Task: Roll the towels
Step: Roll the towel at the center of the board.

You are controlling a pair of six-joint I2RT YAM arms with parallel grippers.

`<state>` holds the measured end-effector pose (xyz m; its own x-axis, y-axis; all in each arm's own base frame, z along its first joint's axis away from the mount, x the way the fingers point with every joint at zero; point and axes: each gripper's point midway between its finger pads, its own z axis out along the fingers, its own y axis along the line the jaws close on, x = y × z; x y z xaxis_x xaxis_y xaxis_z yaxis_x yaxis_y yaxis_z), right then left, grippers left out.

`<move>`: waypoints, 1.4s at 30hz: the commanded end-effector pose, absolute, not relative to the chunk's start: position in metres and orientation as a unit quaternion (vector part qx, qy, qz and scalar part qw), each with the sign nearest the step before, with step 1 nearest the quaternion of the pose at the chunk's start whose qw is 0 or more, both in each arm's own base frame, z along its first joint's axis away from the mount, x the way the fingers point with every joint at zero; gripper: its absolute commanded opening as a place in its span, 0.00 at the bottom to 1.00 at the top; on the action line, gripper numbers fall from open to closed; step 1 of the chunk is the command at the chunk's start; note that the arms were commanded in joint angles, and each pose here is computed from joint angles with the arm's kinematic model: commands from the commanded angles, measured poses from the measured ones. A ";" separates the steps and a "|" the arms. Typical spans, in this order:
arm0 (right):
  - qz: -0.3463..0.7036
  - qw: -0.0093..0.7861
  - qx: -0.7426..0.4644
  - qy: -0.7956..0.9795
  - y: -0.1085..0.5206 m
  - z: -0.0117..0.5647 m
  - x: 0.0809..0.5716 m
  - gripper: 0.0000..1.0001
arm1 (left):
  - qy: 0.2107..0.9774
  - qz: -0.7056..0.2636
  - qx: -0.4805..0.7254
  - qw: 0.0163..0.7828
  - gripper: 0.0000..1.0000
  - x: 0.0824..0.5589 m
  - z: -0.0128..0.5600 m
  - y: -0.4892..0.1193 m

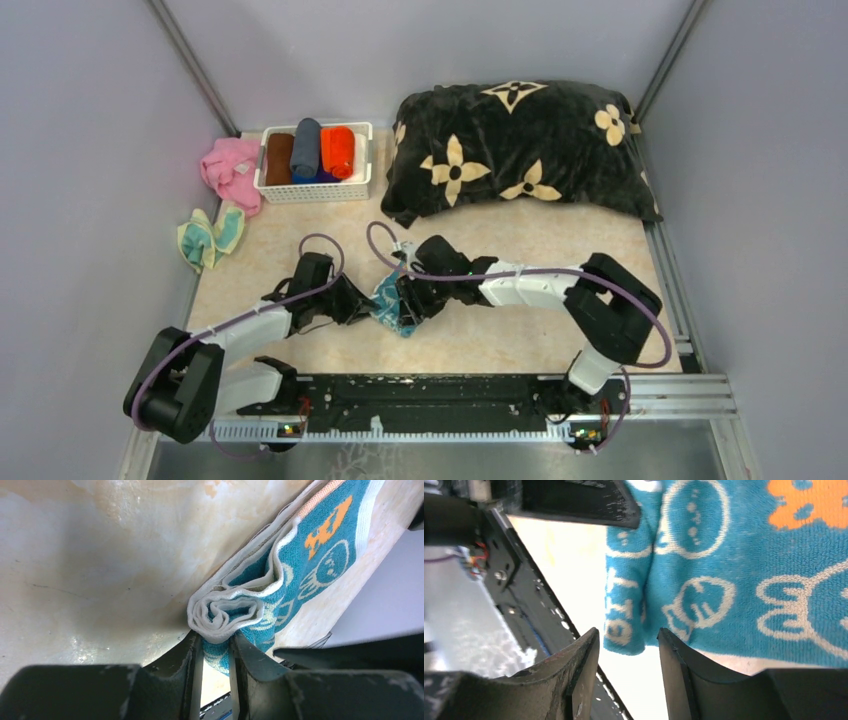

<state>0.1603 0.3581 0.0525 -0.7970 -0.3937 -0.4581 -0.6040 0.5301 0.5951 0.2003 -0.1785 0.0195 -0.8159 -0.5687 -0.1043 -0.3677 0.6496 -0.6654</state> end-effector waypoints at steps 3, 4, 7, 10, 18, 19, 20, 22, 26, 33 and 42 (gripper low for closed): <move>0.173 0.338 -0.396 0.836 0.348 0.090 0.178 0.48 | 0.906 -0.287 -0.267 0.161 0.29 0.201 0.009 -0.167; 0.157 0.357 -0.404 0.828 0.351 0.095 0.177 0.48 | 0.906 -0.287 -0.267 0.162 0.29 0.201 0.009 -0.166; 0.127 0.397 -0.436 0.798 0.364 0.104 0.169 0.48 | 0.905 -0.288 -0.267 0.161 0.29 0.201 0.010 -0.167; 0.108 0.408 -0.466 0.778 0.378 0.101 0.159 0.48 | 0.905 -0.288 -0.268 0.162 0.30 0.201 0.010 -0.167; 0.057 0.387 -0.505 0.769 0.392 0.061 0.148 0.43 | 0.904 -0.289 -0.269 0.162 0.31 0.201 0.010 -0.167; 0.053 0.384 -0.509 0.769 0.392 0.057 0.147 0.43 | 0.904 -0.289 -0.269 0.162 0.31 0.201 0.010 -0.167; 0.045 0.381 -0.512 0.768 0.391 0.052 0.146 0.42 | 0.904 -0.290 -0.270 0.163 0.31 0.202 0.011 -0.167; 0.028 0.372 -0.517 0.770 0.388 0.042 0.146 0.41 | 0.904 -0.291 -0.270 0.163 0.31 0.202 0.011 -0.168; 0.007 0.349 -0.530 0.773 0.380 0.022 0.144 0.39 | 0.903 -0.292 -0.268 0.164 0.32 0.202 0.012 -0.168; 0.017 0.307 -0.549 0.777 0.374 0.006 0.135 0.00 | 0.900 -0.305 -0.262 0.168 0.40 0.205 0.022 -0.172; 0.358 0.178 -0.478 0.782 0.407 0.057 0.113 0.00 | 0.889 -0.309 -0.251 0.227 0.66 0.198 0.053 -0.157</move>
<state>0.1451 0.3857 0.0277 -0.3456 -0.7173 -0.6050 -0.9030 0.4296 0.0065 0.2016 -0.1683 0.0456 -0.7906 -0.5804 -0.1951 -0.3181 0.6616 -0.6790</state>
